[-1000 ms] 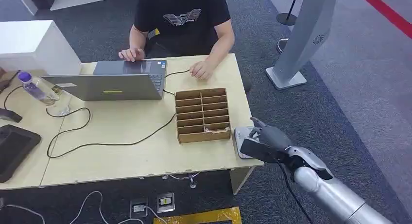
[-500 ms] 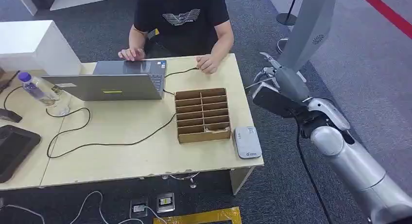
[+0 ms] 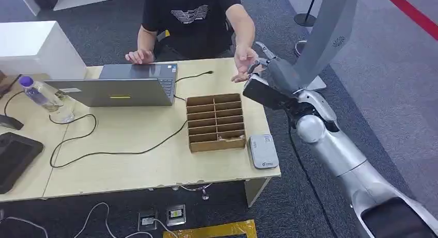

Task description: Pass the card to the sensor for recognition and then transmit it.

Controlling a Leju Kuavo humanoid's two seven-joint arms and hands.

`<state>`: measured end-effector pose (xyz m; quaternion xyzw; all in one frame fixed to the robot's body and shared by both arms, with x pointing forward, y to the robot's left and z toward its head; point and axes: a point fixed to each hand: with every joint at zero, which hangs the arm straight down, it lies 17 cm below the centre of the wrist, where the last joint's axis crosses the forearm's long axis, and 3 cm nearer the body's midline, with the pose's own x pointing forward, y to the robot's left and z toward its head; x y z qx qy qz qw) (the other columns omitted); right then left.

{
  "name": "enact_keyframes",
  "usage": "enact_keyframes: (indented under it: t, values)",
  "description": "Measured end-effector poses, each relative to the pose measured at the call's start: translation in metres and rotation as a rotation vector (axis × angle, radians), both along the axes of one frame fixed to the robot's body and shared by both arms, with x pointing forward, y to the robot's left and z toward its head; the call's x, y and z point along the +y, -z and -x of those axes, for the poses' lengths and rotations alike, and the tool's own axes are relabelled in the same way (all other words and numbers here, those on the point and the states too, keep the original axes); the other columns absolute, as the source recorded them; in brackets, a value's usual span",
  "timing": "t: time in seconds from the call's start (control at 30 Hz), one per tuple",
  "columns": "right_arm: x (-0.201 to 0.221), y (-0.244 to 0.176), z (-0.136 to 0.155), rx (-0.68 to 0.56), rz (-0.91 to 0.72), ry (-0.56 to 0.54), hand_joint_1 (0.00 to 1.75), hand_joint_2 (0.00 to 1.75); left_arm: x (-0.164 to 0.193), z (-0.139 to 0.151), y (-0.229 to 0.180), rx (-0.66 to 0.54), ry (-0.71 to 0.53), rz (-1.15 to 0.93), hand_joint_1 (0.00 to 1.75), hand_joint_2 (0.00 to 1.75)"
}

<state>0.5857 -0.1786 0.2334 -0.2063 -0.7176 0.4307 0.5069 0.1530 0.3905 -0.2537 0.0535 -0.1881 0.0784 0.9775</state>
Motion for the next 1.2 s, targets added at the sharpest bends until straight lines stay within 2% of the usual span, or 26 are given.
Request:
enact_keyframes:
  t: [0.47,0.5,0.53,0.67,0.7,0.8,0.83,1.2]
  values:
    - [0.010,0.029,-0.024,0.050,0.054,0.055,1.75,1.75,-0.001,-0.008,-0.001,0.007,0.011,-0.004,0.00,0.00]
    - [0.008,0.031,-0.025,0.054,0.061,0.062,0.51,1.75,-0.001,-0.008,-0.001,0.008,0.012,-0.006,0.00,0.00]
    - [0.007,0.034,-0.026,0.059,0.067,0.068,0.00,1.75,0.000,-0.009,-0.001,0.009,0.013,-0.007,0.00,0.00]
    - [-0.003,0.045,-0.030,0.072,0.087,0.103,0.00,1.75,-0.001,-0.009,-0.001,0.016,0.020,-0.009,0.00,0.00]
    - [-0.005,0.045,-0.030,0.068,0.089,0.108,0.00,0.00,-0.001,-0.009,-0.001,0.017,0.021,-0.009,0.00,0.00]
    - [-0.010,0.045,-0.032,0.056,0.091,0.122,0.00,0.00,-0.001,-0.009,-0.001,0.019,0.022,-0.009,0.00,0.00]
    - [-0.012,0.047,-0.032,0.060,0.094,0.128,0.00,1.75,-0.001,-0.009,-0.001,0.020,0.024,-0.010,0.00,0.00]
    - [-0.019,0.055,-0.033,0.077,0.108,0.148,0.00,1.75,-0.001,-0.008,-0.001,0.021,0.021,-0.010,0.00,0.00]
